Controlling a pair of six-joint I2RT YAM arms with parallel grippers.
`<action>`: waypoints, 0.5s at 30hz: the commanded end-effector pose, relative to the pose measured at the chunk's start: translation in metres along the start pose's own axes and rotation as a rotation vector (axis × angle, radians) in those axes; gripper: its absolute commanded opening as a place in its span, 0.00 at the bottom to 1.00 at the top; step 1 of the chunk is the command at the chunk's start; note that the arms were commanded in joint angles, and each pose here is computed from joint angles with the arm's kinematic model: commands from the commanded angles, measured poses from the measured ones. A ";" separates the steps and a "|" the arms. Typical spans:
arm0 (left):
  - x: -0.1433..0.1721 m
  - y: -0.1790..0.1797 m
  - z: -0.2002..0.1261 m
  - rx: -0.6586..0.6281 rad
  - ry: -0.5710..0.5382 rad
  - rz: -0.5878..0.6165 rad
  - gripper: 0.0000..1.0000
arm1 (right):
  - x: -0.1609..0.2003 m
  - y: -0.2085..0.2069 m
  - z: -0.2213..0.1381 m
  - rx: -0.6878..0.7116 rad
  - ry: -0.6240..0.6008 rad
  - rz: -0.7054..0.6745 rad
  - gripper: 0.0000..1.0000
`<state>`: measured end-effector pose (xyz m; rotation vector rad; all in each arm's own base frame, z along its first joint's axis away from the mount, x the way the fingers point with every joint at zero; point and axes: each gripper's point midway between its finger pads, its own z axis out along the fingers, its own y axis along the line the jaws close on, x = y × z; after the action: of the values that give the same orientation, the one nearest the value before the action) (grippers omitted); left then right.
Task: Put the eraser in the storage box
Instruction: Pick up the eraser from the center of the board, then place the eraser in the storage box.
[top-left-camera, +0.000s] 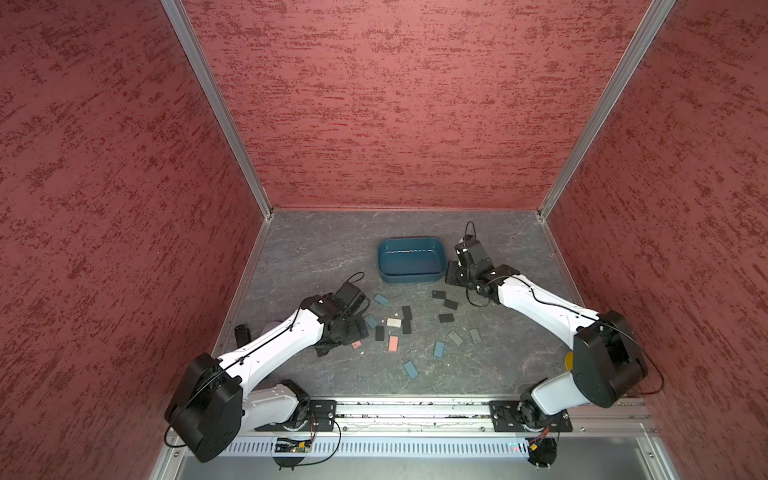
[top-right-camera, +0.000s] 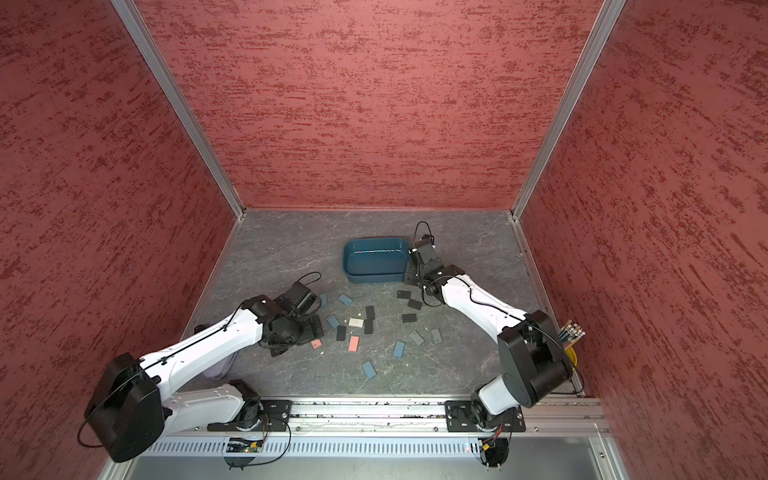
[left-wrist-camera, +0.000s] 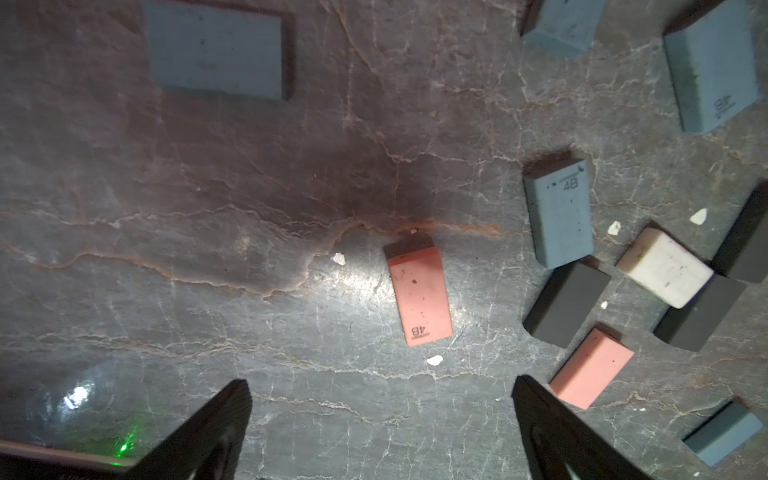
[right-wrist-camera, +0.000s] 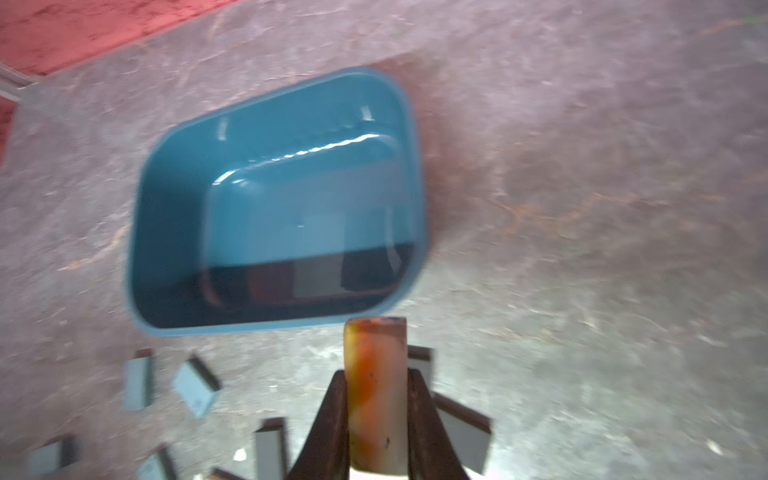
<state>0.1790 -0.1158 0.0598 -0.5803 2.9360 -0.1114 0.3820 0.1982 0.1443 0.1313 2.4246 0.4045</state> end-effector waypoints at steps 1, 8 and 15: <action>0.002 0.001 0.008 -0.018 -0.004 -0.030 1.00 | -0.001 0.027 0.009 -0.083 0.044 -0.034 0.00; 0.006 -0.001 0.017 -0.046 0.008 -0.039 1.00 | -0.010 0.050 0.044 -0.121 0.087 -0.058 0.00; 0.010 -0.003 0.025 -0.064 0.016 -0.051 1.00 | -0.005 0.047 0.083 -0.069 0.132 -0.075 0.00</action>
<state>0.1728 -0.1235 0.0387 -0.6384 2.9703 -0.0429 0.4344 0.2589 0.1052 0.0100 2.5199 0.4860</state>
